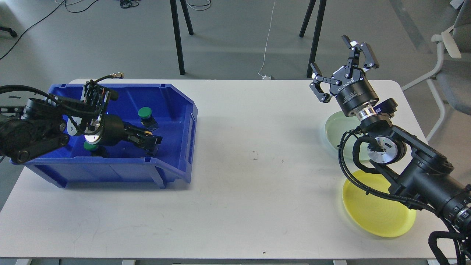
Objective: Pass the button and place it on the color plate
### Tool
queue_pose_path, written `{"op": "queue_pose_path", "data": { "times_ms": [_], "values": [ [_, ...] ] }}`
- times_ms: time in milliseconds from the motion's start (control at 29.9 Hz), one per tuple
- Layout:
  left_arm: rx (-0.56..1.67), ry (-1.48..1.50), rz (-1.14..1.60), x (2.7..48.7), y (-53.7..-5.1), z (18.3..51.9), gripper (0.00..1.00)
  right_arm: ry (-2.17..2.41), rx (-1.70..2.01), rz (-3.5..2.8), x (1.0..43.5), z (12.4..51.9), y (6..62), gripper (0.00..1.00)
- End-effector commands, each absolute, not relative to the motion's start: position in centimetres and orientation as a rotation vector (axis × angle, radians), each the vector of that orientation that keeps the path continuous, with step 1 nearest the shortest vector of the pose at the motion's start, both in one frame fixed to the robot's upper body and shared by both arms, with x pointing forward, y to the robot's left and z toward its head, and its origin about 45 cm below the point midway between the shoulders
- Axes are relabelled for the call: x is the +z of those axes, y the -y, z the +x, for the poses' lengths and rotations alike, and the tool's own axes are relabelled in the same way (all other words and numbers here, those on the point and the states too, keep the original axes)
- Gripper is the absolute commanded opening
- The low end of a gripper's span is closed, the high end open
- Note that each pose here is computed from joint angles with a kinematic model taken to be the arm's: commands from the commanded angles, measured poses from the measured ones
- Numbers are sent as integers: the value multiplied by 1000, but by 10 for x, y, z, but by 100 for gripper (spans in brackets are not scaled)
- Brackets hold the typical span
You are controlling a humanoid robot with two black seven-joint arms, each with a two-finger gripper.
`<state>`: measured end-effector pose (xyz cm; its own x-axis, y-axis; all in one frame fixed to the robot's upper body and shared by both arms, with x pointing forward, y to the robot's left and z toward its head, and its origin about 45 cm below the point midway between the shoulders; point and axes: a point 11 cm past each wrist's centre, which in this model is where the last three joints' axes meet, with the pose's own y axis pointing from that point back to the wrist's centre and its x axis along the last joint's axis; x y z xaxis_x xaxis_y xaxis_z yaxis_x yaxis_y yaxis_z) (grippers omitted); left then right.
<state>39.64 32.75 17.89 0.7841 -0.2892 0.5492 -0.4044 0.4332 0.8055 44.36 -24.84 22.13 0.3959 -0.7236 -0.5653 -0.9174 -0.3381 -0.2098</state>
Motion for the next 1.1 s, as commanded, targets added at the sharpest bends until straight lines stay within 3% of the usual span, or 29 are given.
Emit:
{"op": "queue_pose_path", "data": {
  "times_ms": [0,33,234,535,869,1070],
  "values": [
    [83,714,1147,179,-328,397,39,-1401,516,-2160,221,444,249,99],
    [87,727,1146,179,-328,398,30,-1401,516,-2160,221,444,249,99],
    [92,745,1144,180,-328,399,10,-1408,524,-2159,217,442,250,99],
    [106,748,1141,184,-329,401,7,-1400,528,-2158,218,441,248,99],
    [99,746,1136,183,-327,400,32,-1396,531,-2158,218,441,246,99],
    [110,762,1138,186,-328,402,40,-1401,532,-2157,216,440,247,99]
  ]
}}
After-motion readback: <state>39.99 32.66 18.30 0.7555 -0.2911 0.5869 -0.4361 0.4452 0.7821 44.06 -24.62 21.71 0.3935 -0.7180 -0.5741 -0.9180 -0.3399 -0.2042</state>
